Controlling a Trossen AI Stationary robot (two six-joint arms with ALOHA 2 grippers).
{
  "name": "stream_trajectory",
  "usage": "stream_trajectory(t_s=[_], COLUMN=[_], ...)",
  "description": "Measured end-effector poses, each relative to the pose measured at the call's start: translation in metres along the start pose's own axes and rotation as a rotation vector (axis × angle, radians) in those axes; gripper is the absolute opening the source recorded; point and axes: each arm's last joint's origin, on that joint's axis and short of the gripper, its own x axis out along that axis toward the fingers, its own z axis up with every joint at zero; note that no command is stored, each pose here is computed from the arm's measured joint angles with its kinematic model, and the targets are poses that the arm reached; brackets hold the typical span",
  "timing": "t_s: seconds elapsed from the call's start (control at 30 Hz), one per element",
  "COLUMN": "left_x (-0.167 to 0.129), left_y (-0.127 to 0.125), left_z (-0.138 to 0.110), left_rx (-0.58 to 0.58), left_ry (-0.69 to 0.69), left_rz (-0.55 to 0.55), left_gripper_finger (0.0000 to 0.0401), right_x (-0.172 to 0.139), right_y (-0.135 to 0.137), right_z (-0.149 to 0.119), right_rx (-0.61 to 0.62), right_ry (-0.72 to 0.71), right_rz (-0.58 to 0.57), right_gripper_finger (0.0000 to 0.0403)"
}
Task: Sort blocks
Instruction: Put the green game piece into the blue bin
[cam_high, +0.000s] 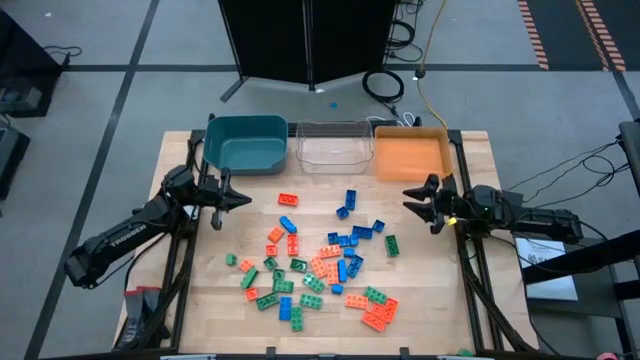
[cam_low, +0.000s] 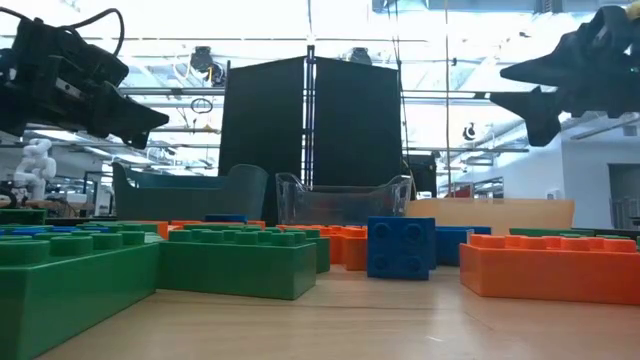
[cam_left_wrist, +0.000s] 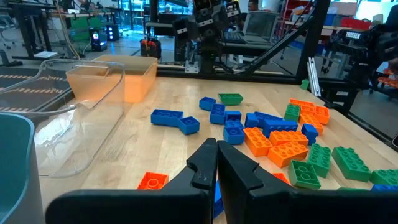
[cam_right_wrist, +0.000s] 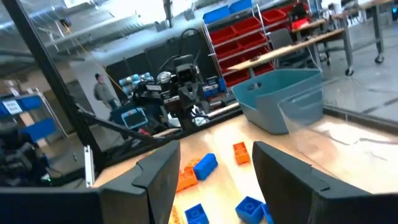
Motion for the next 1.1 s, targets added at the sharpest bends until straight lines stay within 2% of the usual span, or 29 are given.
stream_trajectory(t_s=[0.23, 0.37, 0.53, 0.6, 0.73, 0.87, 1.1], left_x=[0.0, 0.0, 0.0, -0.001, -0.003, -0.007, -0.014], left_y=[0.0, 0.002, 0.003, 0.003, 0.002, -0.001, -0.008], left_z=[0.0, 0.003, 0.006, 0.011, 0.027, 0.04, 0.057], left_rx=[0.015, 0.106, 0.111, 0.047, 0.056, 0.033, 0.138], left_ry=[-0.003, -0.017, -0.044, -0.086, -0.22, -0.343, -0.501], left_rz=[0.003, 0.078, 0.111, 0.113, 0.104, 0.078, 0.049], left_gripper_finger=[0.0017, 0.0017, 0.0017, 0.0017, 0.0017, 0.0017, 0.0017], right_x=[0.0, 0.0, 0.0, 0.0, 0.0, 0.0, 0.0], right_y=[0.0, 0.0, -0.002, -0.002, -0.002, -0.002, -0.002], right_z=[0.0, 0.001, 0.001, 0.002, 0.002, 0.002, 0.002], right_rx=[0.093, 0.107, 0.183, 0.212, 0.27, 0.279, 0.291], right_ry=[0.0, -0.009, -0.042, -0.05, -0.051, -0.052, -0.053], right_rz=[-0.002, -0.007, -0.062, -0.074, -0.073, -0.072, -0.074], right_gripper_finger=[0.0199, 0.0199, 0.0199, 0.0199, 0.0199, 0.0199, 0.0199])
